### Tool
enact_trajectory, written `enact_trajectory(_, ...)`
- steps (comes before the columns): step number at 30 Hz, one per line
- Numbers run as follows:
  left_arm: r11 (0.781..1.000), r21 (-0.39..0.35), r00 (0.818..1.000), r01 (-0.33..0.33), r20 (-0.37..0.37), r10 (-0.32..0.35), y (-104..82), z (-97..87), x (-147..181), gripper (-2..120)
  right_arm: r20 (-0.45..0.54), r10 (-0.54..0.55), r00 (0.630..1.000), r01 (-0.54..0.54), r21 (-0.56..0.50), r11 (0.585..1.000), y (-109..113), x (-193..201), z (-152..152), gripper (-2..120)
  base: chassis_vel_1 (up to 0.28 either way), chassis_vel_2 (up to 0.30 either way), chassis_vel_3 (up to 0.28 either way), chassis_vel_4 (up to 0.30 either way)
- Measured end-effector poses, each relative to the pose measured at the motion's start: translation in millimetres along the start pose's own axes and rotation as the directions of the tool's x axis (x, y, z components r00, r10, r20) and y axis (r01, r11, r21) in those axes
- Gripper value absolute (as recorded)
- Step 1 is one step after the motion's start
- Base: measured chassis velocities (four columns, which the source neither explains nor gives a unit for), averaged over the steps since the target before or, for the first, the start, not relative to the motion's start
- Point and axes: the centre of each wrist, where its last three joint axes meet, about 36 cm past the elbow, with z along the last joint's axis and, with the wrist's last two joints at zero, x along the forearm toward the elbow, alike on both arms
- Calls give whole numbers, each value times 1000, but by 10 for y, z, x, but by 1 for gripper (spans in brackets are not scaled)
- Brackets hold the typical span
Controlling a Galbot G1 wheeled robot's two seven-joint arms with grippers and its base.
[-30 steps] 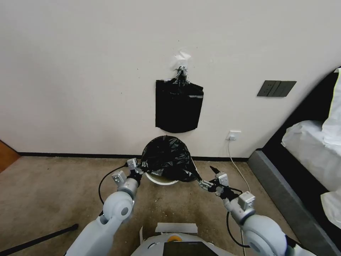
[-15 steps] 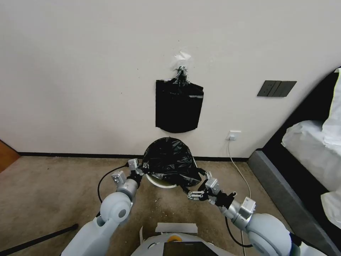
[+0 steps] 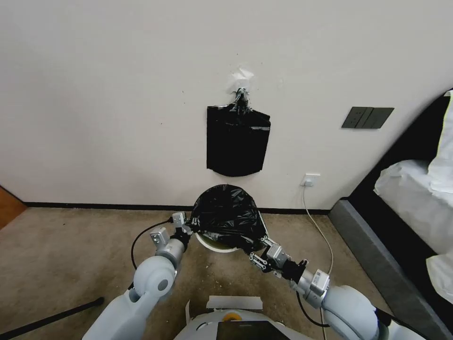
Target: Place a trash bag onto the trash bin.
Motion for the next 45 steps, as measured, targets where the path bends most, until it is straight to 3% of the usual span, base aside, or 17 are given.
enact_trajectory(4,1000,25,1000,18,-21,-18,-32,-33,7,0,19,-18,1000,17,24,1000,42,4,57,0,0,0,0,0)
enact_trajectory(11,993,105,994,62,-98,-52,-135,-163,58,0,54,-96,994,92,73,993,89,-1,290,0,0,0,0,0)
enact_trajectory(15,972,200,967,127,-243,-77,-203,-226,100,0,70,-178,981,165,161,973,85,-40,535,0,0,0,0,0)
enact_trajectory(19,960,237,956,152,-281,-82,-215,-196,110,0,42,-206,978,194,198,961,79,-53,688,0,0,0,0,0)
enact_trajectory(28,946,295,964,133,-259,-55,-265,-220,125,0,-8,-242,970,239,196,951,92,-84,978,0,0,0,0,0)
enact_trajectory(37,944,289,965,157,-247,-85,-207,-217,66,0,18,-218,976,212,174,962,94,-96,913,0,0,0,0,0)
enact_trajectory(45,948,284,964,143,-257,-68,-245,-201,48,0,-59,-153,987,160,159,974,-21,-214,1311,0,0,0,0,0)
